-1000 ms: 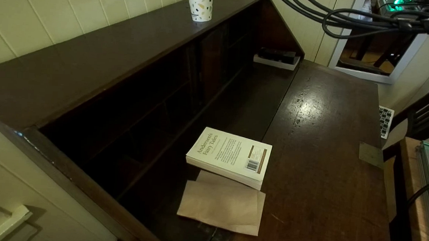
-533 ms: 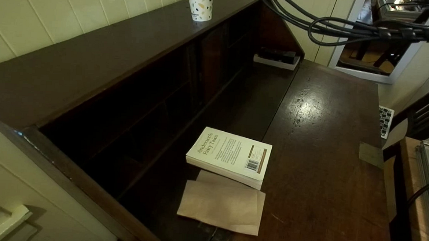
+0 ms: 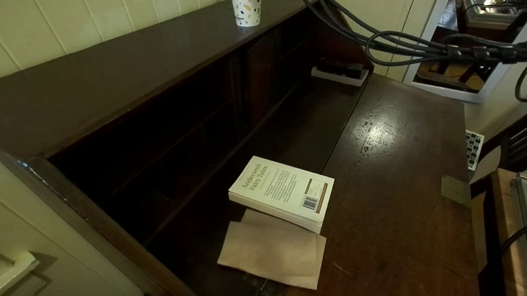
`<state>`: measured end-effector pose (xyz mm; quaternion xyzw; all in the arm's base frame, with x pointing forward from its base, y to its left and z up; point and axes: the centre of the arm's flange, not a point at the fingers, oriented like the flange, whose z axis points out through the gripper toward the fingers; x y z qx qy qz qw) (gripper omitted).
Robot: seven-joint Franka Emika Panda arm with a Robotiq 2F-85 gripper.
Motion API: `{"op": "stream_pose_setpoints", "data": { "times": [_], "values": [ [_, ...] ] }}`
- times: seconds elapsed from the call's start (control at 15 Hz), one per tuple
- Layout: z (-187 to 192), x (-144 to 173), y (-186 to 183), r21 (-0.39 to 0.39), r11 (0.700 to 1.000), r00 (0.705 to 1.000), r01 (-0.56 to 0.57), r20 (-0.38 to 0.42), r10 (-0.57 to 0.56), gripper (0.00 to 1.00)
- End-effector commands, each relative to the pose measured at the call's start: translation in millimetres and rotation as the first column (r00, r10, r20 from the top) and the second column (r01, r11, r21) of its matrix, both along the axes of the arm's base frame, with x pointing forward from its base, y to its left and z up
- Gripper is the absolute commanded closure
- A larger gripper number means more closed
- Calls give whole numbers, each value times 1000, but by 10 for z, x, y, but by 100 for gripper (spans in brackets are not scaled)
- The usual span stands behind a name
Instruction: Put the sharpie into the cup
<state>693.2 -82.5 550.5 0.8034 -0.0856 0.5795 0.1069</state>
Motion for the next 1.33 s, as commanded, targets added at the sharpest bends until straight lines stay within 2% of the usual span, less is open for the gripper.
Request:
{"op": "stream_pose_setpoints", "data": {
  "times": [0.0, 1.27],
  "values": [
    [-83, -28, 78, -8, 1000, 999, 13, 34, -13, 94],
    [-404, -9, 223, -11, 998, 998, 58, 8, -58, 94]
  ]
}}
